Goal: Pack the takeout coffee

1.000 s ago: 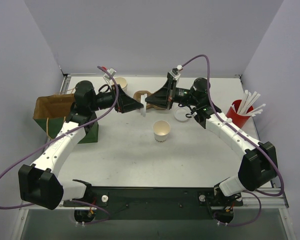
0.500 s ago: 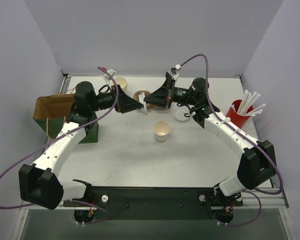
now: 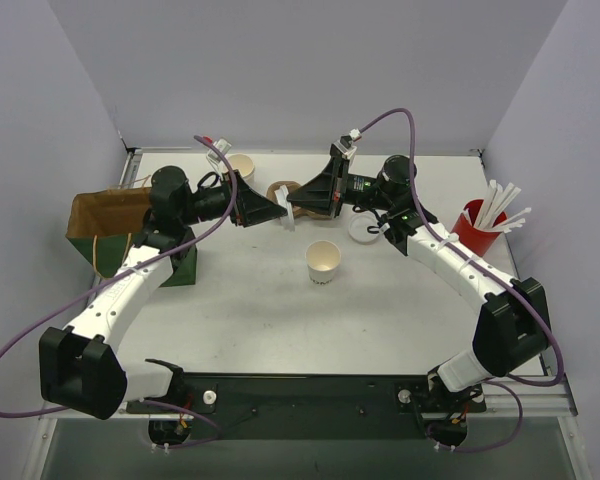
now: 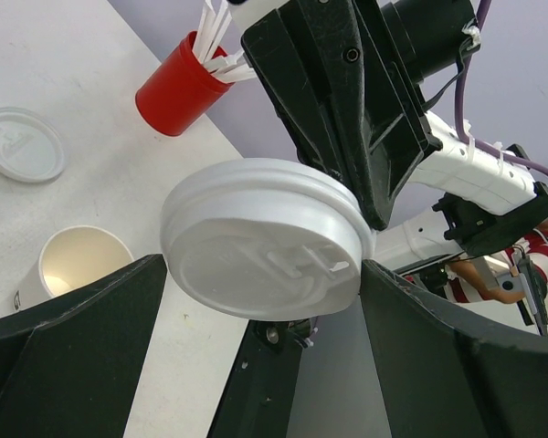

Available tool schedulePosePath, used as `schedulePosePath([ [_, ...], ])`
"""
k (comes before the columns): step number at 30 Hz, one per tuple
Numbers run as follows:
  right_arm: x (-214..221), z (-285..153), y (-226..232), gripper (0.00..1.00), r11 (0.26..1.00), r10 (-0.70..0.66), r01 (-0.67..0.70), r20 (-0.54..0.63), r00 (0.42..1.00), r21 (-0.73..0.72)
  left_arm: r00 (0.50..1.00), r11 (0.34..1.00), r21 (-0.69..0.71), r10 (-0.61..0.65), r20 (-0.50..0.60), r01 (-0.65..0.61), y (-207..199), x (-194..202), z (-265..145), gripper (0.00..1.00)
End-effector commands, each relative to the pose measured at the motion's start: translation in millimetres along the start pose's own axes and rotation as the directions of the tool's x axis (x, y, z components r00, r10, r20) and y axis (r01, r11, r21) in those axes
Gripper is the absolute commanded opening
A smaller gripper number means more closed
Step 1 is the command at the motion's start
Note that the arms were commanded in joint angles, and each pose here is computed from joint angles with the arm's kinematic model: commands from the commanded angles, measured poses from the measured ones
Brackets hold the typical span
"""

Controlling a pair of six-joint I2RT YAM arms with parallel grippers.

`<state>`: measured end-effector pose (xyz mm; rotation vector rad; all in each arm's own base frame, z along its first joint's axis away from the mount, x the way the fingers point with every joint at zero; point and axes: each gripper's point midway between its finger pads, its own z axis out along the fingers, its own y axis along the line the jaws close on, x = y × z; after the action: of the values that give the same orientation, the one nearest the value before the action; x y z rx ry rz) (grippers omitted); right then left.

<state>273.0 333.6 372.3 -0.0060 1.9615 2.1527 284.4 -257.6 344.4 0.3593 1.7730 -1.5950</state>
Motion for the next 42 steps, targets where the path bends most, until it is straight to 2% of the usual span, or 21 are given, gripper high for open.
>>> schedulePosePath([
  [1,3,1,34,0.00,0.989,-0.115,0.113,-0.014,0.993,-0.097,0.995,0.996,0.039,0.079,0.061,-0.082,-19,-15,-5,0.97],
  [18,2,3,36,0.00,0.989,-0.109,0.108,-0.010,0.994,-0.106,0.996,0.996,0.059,0.065,0.067,-0.069,-25,-16,-6,0.96],
  [25,3,4,37,0.00,0.988,-0.113,0.112,-0.011,0.993,-0.107,0.996,0.996,0.061,0.063,0.065,-0.067,-26,-16,-7,0.88],
  [33,4,4,33,0.00,0.990,-0.120,0.119,-0.006,0.993,-0.081,0.996,0.997,0.045,0.063,0.062,-0.065,-24,-15,-7,0.73],
  [35,3,4,31,0.05,0.988,-0.138,0.138,0.001,0.990,-0.069,0.996,0.997,0.045,0.067,0.061,-0.070,-25,-15,-8,0.72],
  [37,3,3,28,0.15,0.990,-0.134,0.134,0.008,0.991,-0.045,0.996,0.997,0.040,0.066,0.057,-0.069,-24,-14,-8,0.72],
  [38,3,3,24,0.24,0.989,-0.144,0.144,0.009,0.990,-0.024,0.996,0.997,0.039,0.071,0.058,-0.073,-24,-15,-8,0.72],
  [42,5,-4,21,0.36,0.979,-0.197,0.195,0.029,0.980,0.051,0.997,0.997,0.025,0.068,0.047,-0.069,-22,-13,-8,0.71],
])
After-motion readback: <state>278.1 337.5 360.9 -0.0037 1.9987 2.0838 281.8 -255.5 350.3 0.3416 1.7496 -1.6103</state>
